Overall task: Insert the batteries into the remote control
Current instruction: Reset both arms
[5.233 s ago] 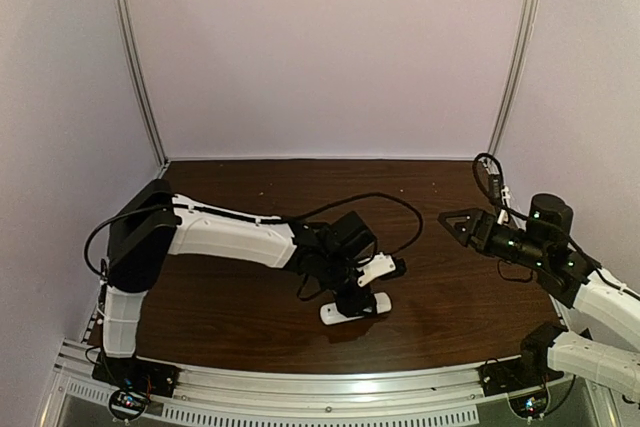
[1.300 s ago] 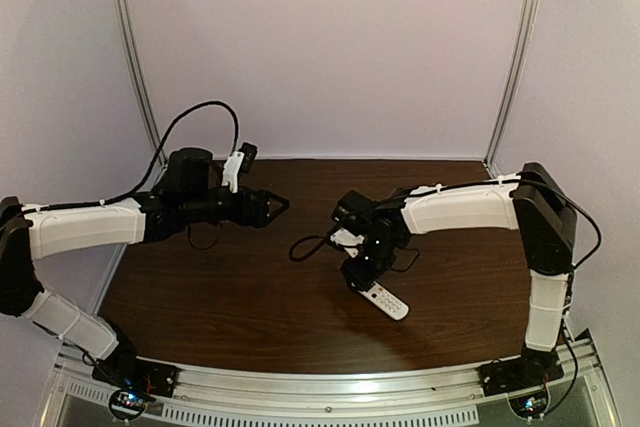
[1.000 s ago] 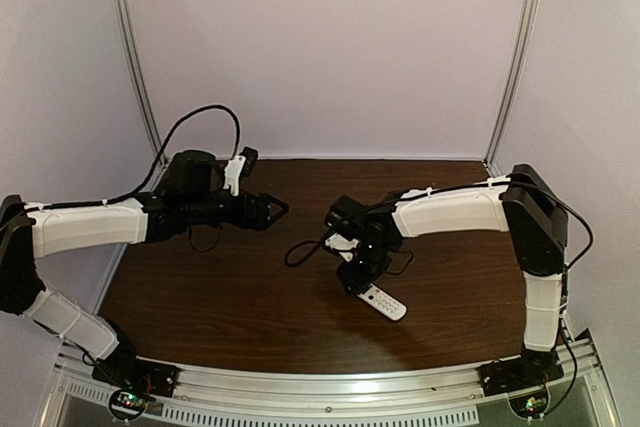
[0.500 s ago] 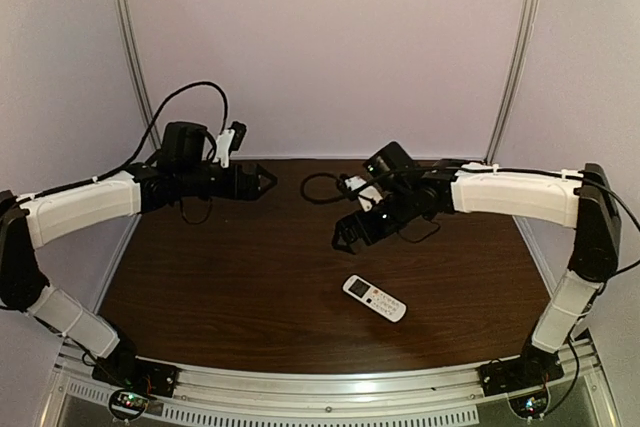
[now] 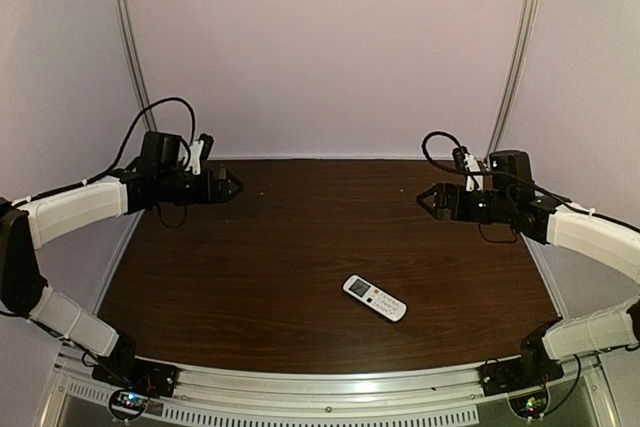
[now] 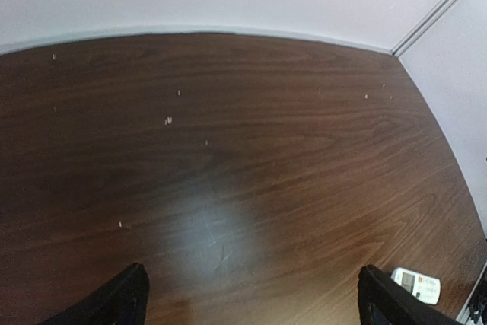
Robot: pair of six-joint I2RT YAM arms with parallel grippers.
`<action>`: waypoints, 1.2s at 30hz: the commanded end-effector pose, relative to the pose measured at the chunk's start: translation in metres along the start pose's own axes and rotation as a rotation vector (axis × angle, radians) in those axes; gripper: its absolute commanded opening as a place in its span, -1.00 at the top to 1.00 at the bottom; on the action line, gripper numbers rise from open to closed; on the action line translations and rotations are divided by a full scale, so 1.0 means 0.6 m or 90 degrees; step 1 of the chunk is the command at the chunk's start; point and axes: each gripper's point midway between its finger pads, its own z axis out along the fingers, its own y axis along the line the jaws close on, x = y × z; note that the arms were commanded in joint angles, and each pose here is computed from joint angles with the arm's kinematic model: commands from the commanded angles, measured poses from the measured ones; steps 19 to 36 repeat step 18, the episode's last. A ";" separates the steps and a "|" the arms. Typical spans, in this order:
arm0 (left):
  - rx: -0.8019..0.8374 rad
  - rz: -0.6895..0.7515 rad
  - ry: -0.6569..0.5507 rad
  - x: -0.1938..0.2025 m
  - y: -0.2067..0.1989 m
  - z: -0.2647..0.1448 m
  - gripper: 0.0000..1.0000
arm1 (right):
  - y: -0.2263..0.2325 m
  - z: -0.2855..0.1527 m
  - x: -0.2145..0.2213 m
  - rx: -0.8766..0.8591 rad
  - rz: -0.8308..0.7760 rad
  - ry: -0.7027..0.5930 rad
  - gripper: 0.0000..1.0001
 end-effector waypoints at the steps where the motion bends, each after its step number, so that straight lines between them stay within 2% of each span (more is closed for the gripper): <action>1: 0.021 -0.038 0.042 0.090 0.010 0.001 -0.95 | -0.024 -0.009 0.041 -0.007 0.044 -0.020 -0.99; 6: 0.040 -0.092 0.065 0.169 0.019 -0.004 -0.95 | -0.044 -0.010 0.101 -0.014 0.083 -0.025 -0.99; 12: 0.036 -0.114 0.074 0.209 0.030 -0.002 -0.95 | -0.058 -0.009 0.145 -0.015 0.112 -0.015 -0.99; 36: 0.035 -0.095 0.066 0.195 0.026 -0.002 -0.95 | -0.055 -0.008 0.139 -0.021 0.106 -0.020 -0.99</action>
